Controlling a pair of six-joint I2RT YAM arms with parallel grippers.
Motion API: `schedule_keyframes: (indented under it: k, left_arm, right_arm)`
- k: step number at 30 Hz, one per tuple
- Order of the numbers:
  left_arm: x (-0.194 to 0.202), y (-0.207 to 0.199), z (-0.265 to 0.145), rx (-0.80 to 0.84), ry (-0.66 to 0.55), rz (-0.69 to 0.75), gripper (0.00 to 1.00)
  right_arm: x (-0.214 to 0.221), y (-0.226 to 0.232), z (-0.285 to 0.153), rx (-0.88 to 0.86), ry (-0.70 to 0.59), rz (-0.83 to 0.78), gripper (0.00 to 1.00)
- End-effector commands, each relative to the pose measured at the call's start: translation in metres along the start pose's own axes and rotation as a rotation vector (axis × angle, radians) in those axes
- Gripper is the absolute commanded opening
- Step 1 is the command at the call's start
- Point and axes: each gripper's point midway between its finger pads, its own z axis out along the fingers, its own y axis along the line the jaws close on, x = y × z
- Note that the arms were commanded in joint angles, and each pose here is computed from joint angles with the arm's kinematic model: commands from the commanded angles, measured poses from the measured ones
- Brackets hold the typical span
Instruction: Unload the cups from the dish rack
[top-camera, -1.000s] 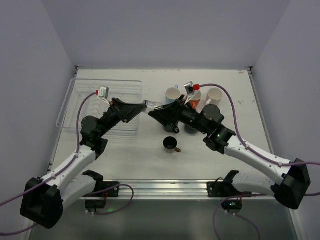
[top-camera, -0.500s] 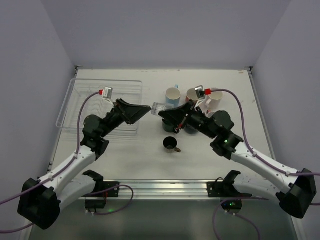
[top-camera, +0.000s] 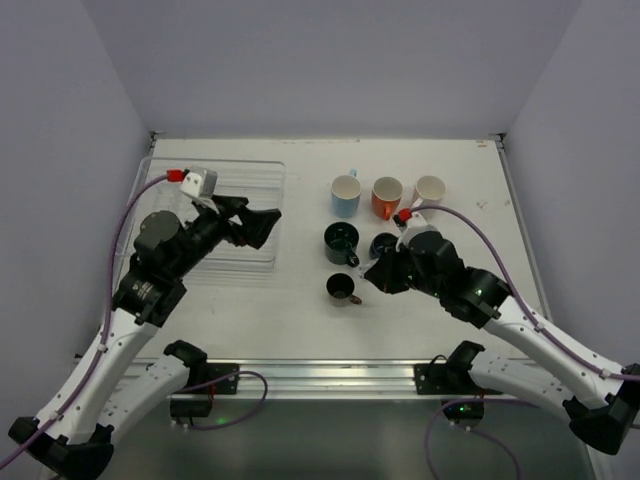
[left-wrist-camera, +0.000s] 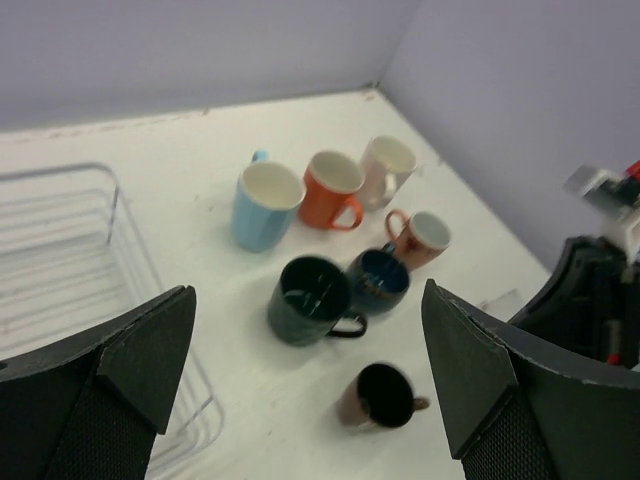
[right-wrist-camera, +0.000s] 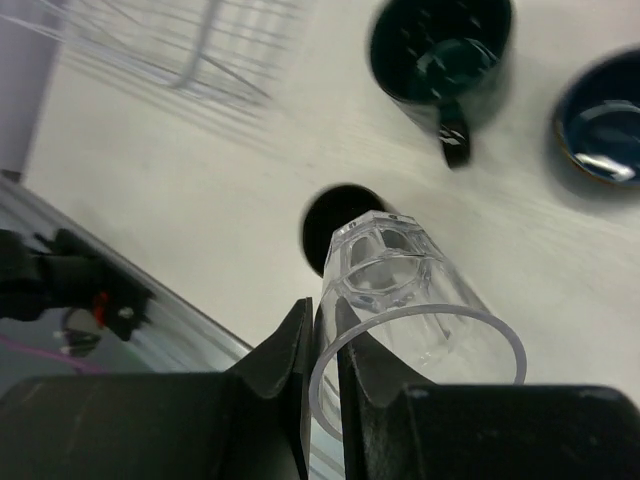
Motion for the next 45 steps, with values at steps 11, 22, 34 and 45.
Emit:
schedule_keyframes:
  k: [11, 22, 34, 45]
  left_arm:
    - [0.093, 0.043, -0.035, -0.07, 0.247, 0.198, 1.0]
    - [0.092, 0.04, -0.037, -0.058, 0.236, 0.196, 1.0]
    - [0.094, 0.044, -0.036, -0.076, 0.244, 0.194, 1.0]
    - [0.081, 0.051, -0.036, -0.123, 0.202, 0.205, 1.0]
  right_arm:
    - [0.061, -0.107, 0.032, 0.54, 0.322, -0.091, 0.0]
    - [0.078, -0.109, 0.062, 0.512, 0.413, -0.103, 0.0]
    - [0.076, -0.104, 0.068, 0.483, 0.416, -0.111, 0.38]
    - [-0.007, -0.057, 0.013, 0.349, 0.115, -0.114, 0.74]
